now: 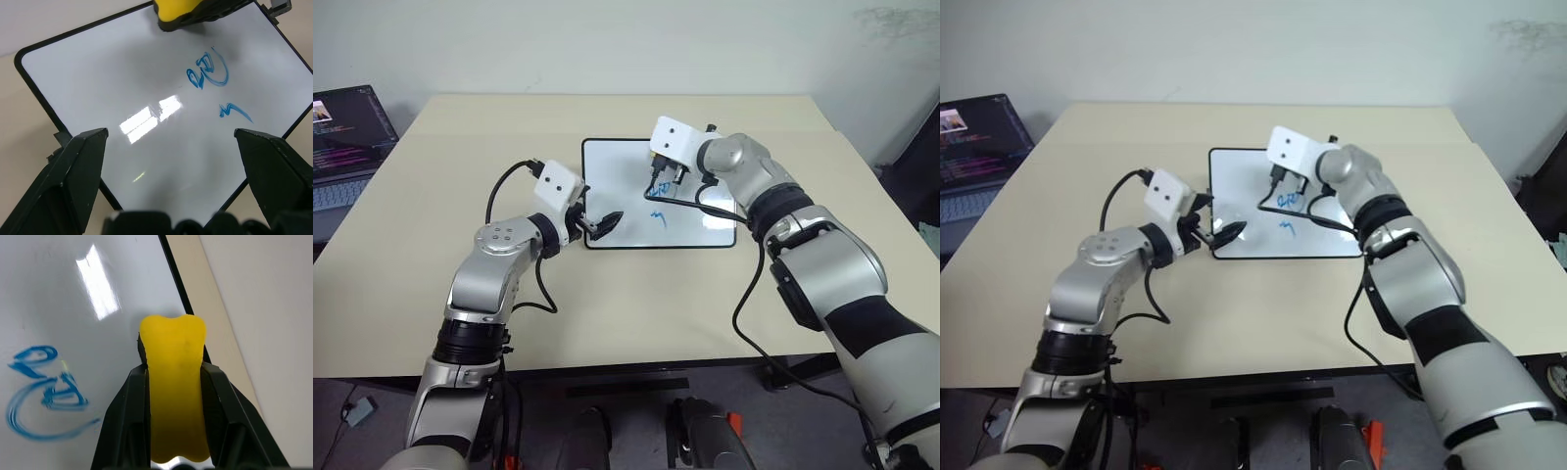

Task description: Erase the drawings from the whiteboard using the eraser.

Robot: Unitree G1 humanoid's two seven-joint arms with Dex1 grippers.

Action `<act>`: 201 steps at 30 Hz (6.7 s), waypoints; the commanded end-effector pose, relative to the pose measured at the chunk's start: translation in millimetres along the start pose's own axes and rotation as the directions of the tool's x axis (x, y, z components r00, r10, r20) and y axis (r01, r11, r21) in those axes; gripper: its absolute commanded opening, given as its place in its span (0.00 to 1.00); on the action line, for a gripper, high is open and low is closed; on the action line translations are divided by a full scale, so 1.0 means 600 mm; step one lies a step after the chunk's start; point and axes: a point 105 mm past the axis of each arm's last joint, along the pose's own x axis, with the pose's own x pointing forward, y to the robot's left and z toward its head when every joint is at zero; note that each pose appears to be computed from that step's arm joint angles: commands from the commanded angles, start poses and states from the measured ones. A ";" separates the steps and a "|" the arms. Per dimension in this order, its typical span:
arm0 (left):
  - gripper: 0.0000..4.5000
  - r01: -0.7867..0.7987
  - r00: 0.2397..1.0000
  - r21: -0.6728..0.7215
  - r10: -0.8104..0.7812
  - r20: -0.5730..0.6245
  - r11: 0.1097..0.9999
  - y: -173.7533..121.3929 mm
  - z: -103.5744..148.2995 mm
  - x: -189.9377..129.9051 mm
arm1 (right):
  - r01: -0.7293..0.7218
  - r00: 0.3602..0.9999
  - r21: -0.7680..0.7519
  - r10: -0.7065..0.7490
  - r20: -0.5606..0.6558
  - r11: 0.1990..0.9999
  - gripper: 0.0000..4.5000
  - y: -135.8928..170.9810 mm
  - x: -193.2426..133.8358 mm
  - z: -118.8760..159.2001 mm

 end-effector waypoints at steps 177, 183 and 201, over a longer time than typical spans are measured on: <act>1.00 0.236 0.969 0.158 -0.219 -0.115 0.959 -0.007 -0.003 -0.047 | -0.156 0.986 -0.075 0.160 0.047 0.985 0.22 0.086 -0.027 -0.043; 1.00 0.233 0.969 0.157 -0.216 -0.115 0.960 -0.007 -0.004 -0.047 | -0.023 0.999 -0.053 0.025 0.031 0.998 0.22 0.032 -0.022 -0.039; 1.00 0.224 0.971 0.156 -0.208 -0.116 0.962 -0.003 -0.005 -0.048 | -0.319 0.945 -0.147 0.326 0.028 0.937 0.22 0.151 -0.027 -0.054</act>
